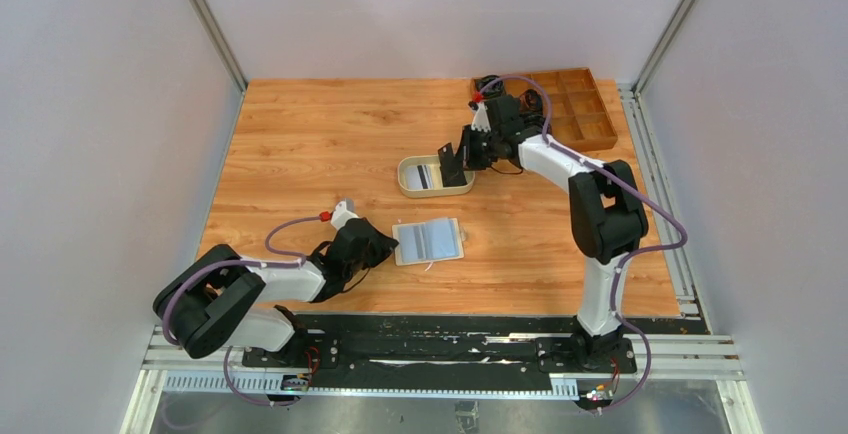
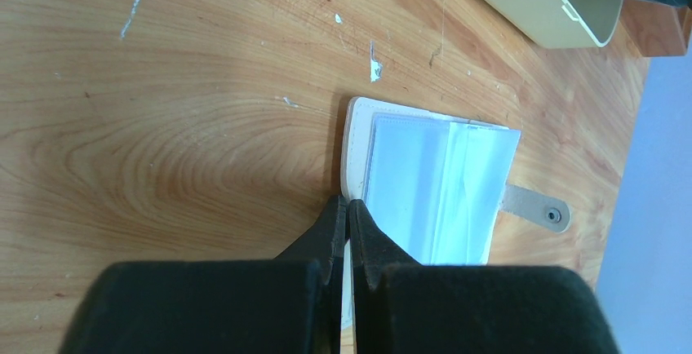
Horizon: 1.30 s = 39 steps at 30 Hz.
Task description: Take the credit cards out of the card holder
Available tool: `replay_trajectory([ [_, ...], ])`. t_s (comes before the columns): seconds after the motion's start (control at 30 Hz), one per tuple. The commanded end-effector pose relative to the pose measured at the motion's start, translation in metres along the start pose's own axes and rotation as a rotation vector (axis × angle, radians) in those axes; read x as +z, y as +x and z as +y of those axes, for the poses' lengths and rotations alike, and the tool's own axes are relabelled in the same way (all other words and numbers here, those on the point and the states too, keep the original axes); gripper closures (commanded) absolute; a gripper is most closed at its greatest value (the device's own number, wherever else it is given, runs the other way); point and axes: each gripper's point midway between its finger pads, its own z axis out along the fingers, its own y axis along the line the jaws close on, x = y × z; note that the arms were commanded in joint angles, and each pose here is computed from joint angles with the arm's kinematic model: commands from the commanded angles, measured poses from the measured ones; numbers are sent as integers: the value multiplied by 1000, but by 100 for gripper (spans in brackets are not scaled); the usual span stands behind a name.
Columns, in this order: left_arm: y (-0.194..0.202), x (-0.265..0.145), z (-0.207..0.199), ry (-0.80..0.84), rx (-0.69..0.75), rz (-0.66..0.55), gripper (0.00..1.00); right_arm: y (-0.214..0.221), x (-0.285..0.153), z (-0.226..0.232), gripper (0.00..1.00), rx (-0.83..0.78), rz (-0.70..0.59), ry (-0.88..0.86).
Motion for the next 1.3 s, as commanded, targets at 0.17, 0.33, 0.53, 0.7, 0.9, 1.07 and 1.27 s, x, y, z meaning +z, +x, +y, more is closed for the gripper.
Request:
replay_trajectory([
  [0.17,-7,2,7,-40,37,-18,100,-4,11,-16,100,31,20,-2],
  [0.33,-6,3,9,-47,37,-10,100,5,9,-23,100,39,33,13],
  [0.53,-4,5,8,-50,37,1,100,10,7,-28,100,47,38,26],
  [0.7,-4,5,9,-51,38,0,100,17,4,-31,100,50,49,38],
  [0.9,-3,4,9,-51,38,1,100,16,-3,-32,100,39,38,54],
  [1.07,-3,4,9,-49,38,2,100,11,-8,-31,95,29,36,59],
  [1.27,-4,3,8,-45,38,0,100,5,-14,-28,79,11,30,64],
])
